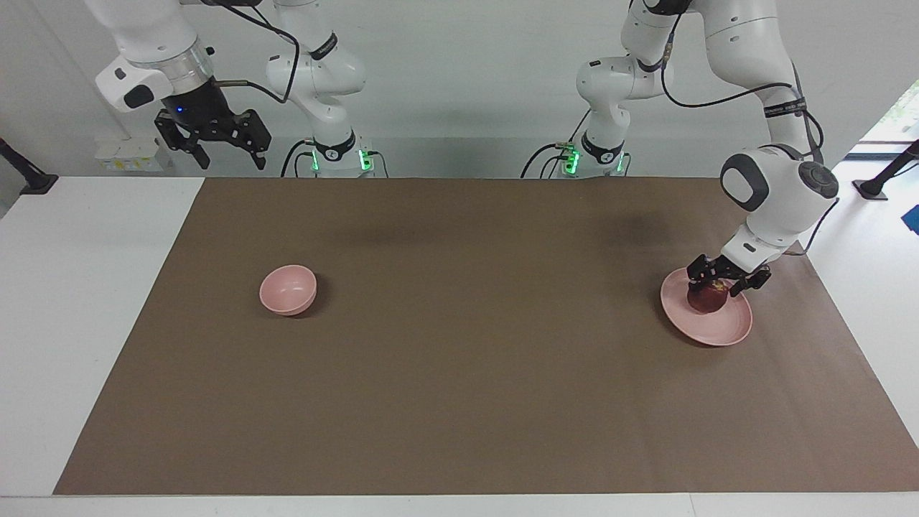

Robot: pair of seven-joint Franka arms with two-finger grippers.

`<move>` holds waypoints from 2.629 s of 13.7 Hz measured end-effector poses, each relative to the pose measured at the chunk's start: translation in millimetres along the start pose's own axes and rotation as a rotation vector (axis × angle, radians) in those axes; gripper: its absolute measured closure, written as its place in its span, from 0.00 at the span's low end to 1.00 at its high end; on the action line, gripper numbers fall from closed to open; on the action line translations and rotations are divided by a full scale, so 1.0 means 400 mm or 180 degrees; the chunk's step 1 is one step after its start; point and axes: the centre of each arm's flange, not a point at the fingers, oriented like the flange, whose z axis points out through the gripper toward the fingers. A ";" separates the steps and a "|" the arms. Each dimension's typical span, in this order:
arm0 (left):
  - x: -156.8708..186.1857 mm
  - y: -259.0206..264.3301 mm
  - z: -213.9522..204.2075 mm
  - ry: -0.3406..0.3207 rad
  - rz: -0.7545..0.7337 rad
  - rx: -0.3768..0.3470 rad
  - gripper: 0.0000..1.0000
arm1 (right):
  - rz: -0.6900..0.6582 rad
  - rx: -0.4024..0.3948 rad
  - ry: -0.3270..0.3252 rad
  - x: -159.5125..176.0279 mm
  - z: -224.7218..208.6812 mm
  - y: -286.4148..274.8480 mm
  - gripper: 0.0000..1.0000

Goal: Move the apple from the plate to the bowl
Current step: 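Lower the left gripper onto the apple on the pink plate and grasp it, then lift the apple with the left gripper while the right gripper reaches toward it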

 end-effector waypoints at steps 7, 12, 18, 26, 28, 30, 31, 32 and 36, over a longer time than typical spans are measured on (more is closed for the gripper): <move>0.009 0.001 -0.009 0.0071 0.0069 -0.0028 0.26 | 0.0406 0.0125 -0.0195 -0.024 0.026 0.050 0.00; 0.031 -0.004 -0.084 0.0207 0.0123 0.0004 0.29 | 0.0660 0.0364 -0.0350 -0.032 0.071 0.031 0.00; 0.046 0.187 -0.220 0.0146 -0.0037 -0.0218 0.29 | 0.1127 0.0848 -0.0510 0.003 0.163 -0.019 0.00; 0.082 0.664 -0.204 -0.0049 -0.0538 -0.1073 0.29 | 0.1645 0.1249 -0.0993 -0.001 0.337 -0.195 0.00; 0.076 0.760 -0.214 -0.0054 -0.0617 -0.1372 0.29 | 0.1825 0.1251 -0.1032 -0.004 0.353 -0.249 0.00; 0.073 0.858 -0.231 0.0049 -0.0756 -0.1504 0.29 | 0.2123 0.1294 -0.1225 -0.020 0.379 -0.323 0.00; 0.068 0.907 -0.236 0.0091 -0.0824 -0.1611 0.29 | 0.2355 0.1336 -0.1301 -0.025 0.398 -0.356 0.00; 0.062 0.954 -0.241 0.0125 -0.0882 -0.1758 0.29 | 0.2583 0.1375 -0.1374 -0.029 0.418 -0.386 0.00; 0.029 1.125 -0.271 0.0452 -0.1104 -0.2254 0.29 | 0.3301 0.1700 -0.1540 -0.038 0.483 -0.494 0.00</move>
